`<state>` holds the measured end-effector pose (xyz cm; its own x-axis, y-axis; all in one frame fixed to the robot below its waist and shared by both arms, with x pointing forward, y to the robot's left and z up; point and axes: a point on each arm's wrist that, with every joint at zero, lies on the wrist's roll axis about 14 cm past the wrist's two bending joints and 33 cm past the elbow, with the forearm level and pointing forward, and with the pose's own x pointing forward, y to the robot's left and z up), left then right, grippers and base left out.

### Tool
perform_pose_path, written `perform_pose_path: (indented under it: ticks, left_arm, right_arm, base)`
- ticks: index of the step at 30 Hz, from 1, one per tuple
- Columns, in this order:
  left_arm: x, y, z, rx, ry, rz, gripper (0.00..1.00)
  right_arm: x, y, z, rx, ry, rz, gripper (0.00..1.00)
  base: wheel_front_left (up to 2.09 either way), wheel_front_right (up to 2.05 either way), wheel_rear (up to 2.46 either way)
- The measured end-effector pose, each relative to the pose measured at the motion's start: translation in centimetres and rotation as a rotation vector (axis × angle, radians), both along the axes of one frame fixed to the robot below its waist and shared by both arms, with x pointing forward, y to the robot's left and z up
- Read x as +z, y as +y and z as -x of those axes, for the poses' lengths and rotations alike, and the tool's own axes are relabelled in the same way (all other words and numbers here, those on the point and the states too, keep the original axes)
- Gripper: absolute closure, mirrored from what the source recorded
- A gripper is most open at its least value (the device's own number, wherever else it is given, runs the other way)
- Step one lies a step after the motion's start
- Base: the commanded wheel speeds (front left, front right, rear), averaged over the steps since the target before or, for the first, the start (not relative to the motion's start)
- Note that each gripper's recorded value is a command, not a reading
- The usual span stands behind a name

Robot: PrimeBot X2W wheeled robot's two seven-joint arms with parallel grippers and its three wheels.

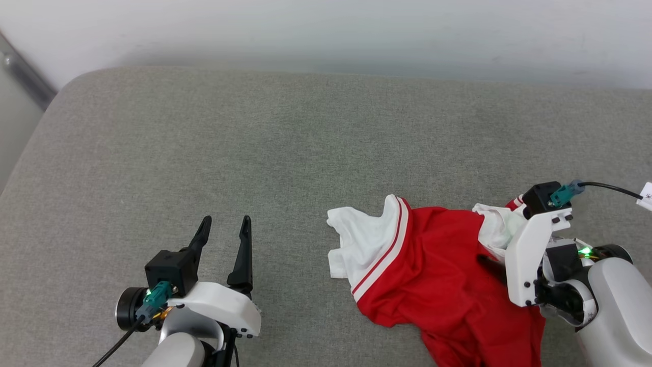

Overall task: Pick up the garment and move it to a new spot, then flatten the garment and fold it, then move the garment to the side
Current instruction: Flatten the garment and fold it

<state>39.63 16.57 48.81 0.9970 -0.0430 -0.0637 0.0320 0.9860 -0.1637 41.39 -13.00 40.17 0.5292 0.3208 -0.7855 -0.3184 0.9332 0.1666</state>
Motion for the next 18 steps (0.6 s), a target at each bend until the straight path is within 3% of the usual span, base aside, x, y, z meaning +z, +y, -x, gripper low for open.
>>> perform_pose_path:
  ticks: [1, 10, 18]
  left_arm:
    - [0.0, 0.0, 0.0, 0.000, 0.000, 0.000, 0.00]
    - [0.2, -0.9, -0.6, -0.027, -0.012, 0.003, 0.00]
    - [0.6, -1.8, -0.8, -0.051, -0.023, 0.005, 0.00]
  right_arm:
    - [0.1, -0.1, -0.1, -0.004, -0.005, -0.001, 1.00]
    - [2.9, -3.7, -1.8, -0.147, -0.131, -0.057, 1.00]
    - [1.4, -10.3, 1.2, -0.520, -0.155, -0.232, 1.00]
  base:
    - [0.00, 0.00, 0.00]
    - [0.00, 0.00, 0.00]
    - [0.00, 0.00, 0.00]
